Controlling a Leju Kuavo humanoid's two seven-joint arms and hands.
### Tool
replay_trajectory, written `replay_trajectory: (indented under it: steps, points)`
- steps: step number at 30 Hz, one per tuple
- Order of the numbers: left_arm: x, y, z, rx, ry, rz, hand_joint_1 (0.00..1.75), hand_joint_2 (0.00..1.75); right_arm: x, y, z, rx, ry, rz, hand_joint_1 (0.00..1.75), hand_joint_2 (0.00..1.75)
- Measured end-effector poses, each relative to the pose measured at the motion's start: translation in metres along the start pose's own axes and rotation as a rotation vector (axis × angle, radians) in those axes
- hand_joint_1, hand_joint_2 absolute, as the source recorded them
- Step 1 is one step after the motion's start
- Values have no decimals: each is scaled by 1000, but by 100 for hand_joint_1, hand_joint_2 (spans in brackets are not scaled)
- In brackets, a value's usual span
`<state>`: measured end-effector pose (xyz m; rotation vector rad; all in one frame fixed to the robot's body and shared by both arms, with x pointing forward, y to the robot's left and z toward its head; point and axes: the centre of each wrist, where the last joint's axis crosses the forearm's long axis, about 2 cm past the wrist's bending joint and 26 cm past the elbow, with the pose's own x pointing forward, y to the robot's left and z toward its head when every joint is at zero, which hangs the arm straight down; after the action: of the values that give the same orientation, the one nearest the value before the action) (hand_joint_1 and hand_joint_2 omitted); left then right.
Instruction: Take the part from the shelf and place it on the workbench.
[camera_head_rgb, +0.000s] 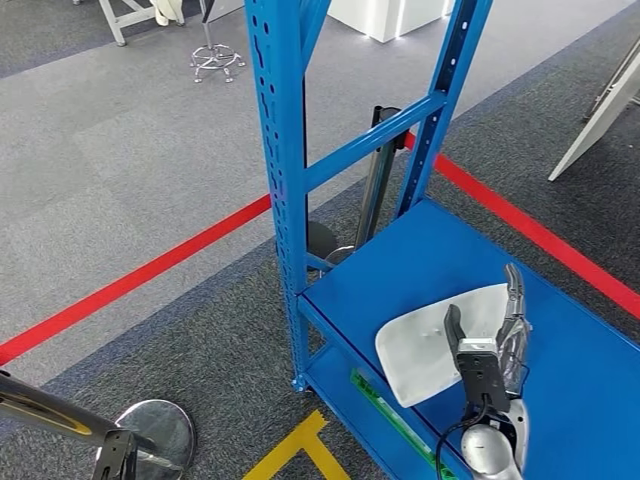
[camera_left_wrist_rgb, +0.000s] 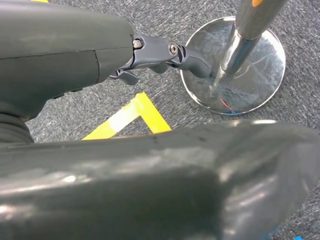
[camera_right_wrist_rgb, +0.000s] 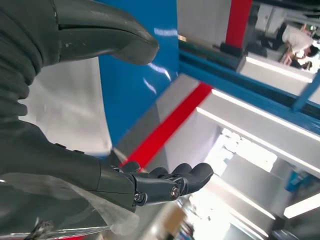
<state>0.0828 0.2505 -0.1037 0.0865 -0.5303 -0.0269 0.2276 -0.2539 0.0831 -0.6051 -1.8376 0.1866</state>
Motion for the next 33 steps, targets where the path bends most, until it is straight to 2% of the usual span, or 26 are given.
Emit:
replay_trajectory:
  steps: [4, 7, 12, 21, 28, 33]
  points:
    - [0, 0, 0, 1, 0, 0, 0, 0, 1, 9, 4, -13, 68, -115, 0, 175]
    - [0, 0, 0, 2, 1, 0, 0, 0, 0, 13, 7, -46, 90, -143, 0, 175]
    - [0, 0, 0, 5, 1, 1, 0, 0, 0, 17, 12, -115, 84, -121, 0, 175]
    - [-1, 0, 0, 6, -1, 4, 0, 0, 0, 24, 20, -105, 93, -106, 0, 175]
    - [-2, 3, 0, 13, -5, 7, 0, 0, 9, 24, 24, -56, -64, 118, 0, 175]
    - [-3, 5, 0, 12, -6, 8, 0, 0, 21, 16, 23, 1, -142, 177, 0, 175]
